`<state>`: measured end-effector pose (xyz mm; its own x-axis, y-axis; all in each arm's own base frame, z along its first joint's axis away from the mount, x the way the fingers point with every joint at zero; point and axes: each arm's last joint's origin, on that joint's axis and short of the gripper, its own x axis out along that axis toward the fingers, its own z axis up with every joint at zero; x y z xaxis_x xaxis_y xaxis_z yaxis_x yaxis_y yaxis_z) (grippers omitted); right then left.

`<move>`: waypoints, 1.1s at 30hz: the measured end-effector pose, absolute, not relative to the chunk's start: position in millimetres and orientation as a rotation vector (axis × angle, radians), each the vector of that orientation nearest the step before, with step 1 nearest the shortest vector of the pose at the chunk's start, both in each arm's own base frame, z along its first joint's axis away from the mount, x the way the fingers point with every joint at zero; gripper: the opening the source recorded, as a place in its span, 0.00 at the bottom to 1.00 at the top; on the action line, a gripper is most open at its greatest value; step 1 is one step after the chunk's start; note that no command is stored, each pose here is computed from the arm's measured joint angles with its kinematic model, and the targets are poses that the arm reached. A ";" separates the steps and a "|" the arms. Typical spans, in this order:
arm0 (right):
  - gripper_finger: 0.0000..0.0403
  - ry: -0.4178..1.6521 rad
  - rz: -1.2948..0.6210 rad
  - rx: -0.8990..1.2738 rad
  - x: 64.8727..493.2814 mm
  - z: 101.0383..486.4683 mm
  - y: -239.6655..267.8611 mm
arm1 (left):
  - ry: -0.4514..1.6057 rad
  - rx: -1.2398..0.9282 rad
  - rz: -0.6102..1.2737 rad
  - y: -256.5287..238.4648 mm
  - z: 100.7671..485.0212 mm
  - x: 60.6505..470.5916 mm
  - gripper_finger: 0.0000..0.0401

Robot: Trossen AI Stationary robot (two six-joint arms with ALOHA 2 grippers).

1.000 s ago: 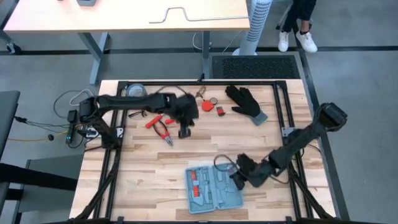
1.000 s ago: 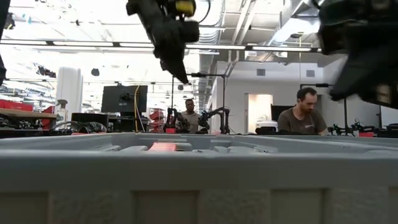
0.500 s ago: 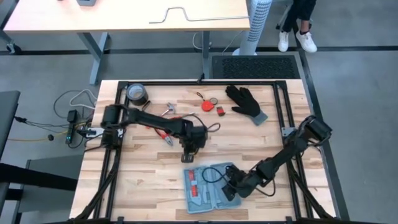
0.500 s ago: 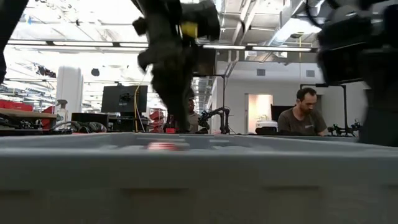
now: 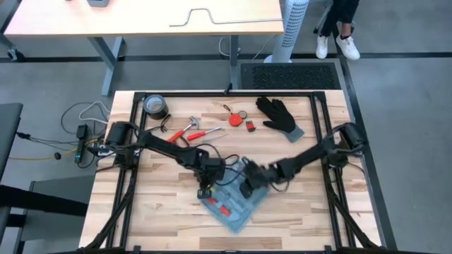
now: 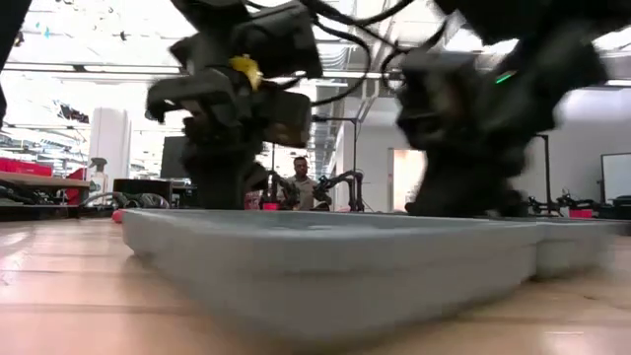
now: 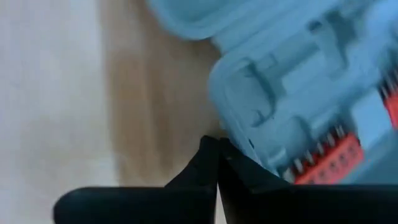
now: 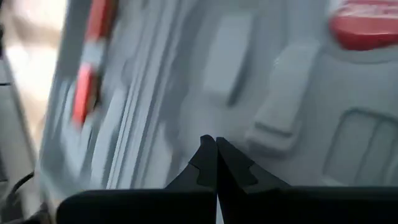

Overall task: Prefit tool cases
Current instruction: Remove the right orange screwdriver bits from the gray prefit tool case

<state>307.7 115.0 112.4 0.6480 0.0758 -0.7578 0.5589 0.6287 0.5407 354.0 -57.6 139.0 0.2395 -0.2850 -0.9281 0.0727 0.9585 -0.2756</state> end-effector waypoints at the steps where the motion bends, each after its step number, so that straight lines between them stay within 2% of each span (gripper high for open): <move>1: 0.00 0.833 -0.331 0.849 311.0 111.9 105.0 | 1.299 -0.217 -0.243 -59.6 138.8 349.3 0.00; 12: 0.00 0.759 -0.325 0.801 333.7 115.8 8.9 | 1.144 -0.404 -0.044 -77.0 137.5 297.4 0.00; 19: 0.00 0.662 -0.319 0.833 337.7 123.4 -32.2 | 1.027 -0.439 0.005 -81.8 151.3 288.3 0.00; 26: 0.00 0.499 -0.249 0.755 331.1 181.0 -24.6 | 1.003 -0.424 0.021 -81.3 152.6 289.6 0.00; 33: 0.00 0.671 -0.370 0.669 292.3 203.7 18.0 | 0.973 -0.356 0.073 -78.5 154.8 289.2 0.00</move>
